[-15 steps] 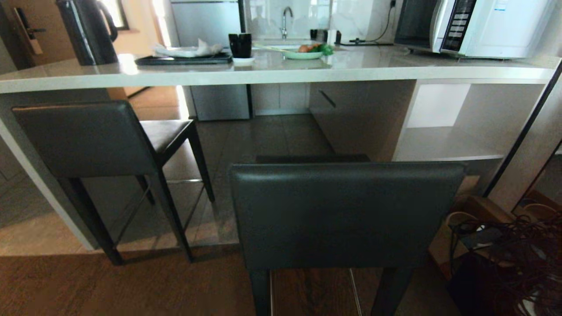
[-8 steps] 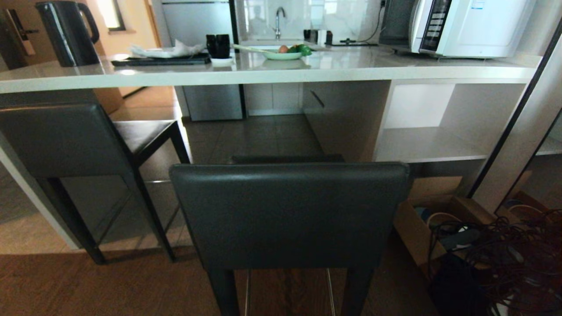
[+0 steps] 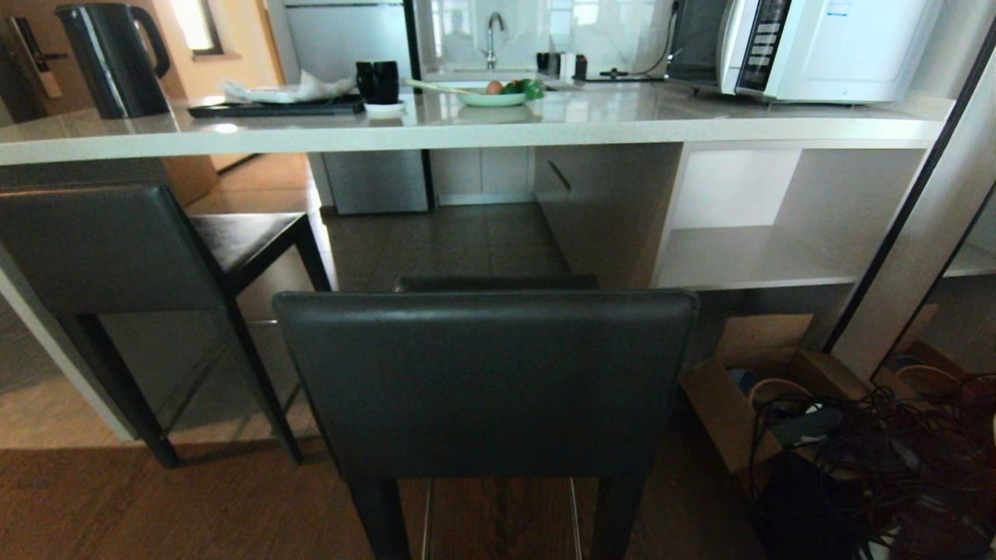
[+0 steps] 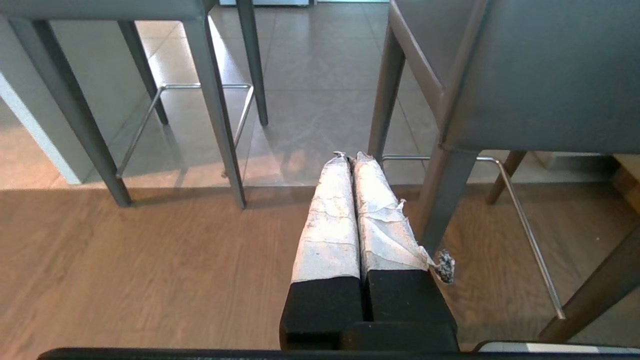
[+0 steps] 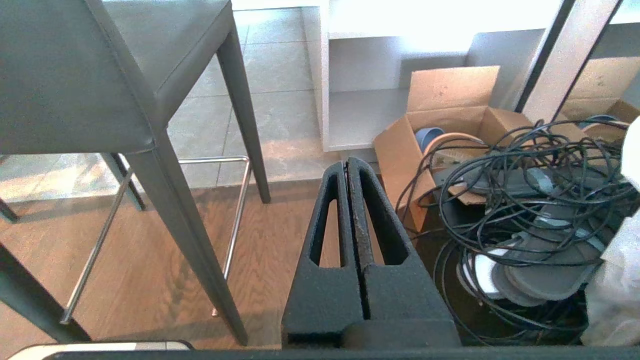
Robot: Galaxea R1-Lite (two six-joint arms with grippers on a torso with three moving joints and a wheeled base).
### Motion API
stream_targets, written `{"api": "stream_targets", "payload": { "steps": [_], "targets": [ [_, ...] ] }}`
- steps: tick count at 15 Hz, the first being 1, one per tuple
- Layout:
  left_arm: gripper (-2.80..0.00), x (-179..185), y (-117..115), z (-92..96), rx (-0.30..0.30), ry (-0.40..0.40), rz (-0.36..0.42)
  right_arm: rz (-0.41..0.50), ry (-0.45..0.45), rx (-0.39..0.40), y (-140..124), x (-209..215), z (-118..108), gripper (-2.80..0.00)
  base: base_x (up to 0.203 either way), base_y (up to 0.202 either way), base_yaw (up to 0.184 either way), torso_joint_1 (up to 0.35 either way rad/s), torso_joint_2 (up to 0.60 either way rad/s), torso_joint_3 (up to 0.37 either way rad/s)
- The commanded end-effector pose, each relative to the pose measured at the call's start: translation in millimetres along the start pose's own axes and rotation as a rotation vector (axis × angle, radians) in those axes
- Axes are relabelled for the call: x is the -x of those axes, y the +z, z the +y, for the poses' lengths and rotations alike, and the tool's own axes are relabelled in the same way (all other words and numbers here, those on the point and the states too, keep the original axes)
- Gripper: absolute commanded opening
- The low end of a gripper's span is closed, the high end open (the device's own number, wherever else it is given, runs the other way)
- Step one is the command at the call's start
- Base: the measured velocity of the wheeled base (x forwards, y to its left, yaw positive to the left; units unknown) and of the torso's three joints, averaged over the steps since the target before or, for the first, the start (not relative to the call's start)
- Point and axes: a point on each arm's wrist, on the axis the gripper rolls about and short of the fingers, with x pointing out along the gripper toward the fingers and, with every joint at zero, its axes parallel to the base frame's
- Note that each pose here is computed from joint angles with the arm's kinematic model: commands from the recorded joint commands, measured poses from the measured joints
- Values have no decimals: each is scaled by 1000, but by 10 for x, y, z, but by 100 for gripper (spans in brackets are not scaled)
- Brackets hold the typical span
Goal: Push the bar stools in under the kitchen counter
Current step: Push the gray chair back under the dining table
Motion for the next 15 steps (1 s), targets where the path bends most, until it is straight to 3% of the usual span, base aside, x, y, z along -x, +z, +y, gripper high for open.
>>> {"api": "stream_targets", "payload": {
  "steps": [1,7,11,15],
  "targets": [
    [-280,-1,-4,0,2,0,1,2,1,0,-1,-1,0,-280,0,0,0,0,0,0],
    [-280,-1,-4,0,2,0,1,2,2,0,-1,-1,0,-280,0,0,0,0,0,0],
    [-280,-1,-4,0,0,0,2,2,2,0,-1,-1,0,-280,176,0,0,5,0,4],
    [-280,-1,-4,0,0,0,1,0,3,10,2,1,0,-280,25,0,2,2,1,0]
  ]
}}
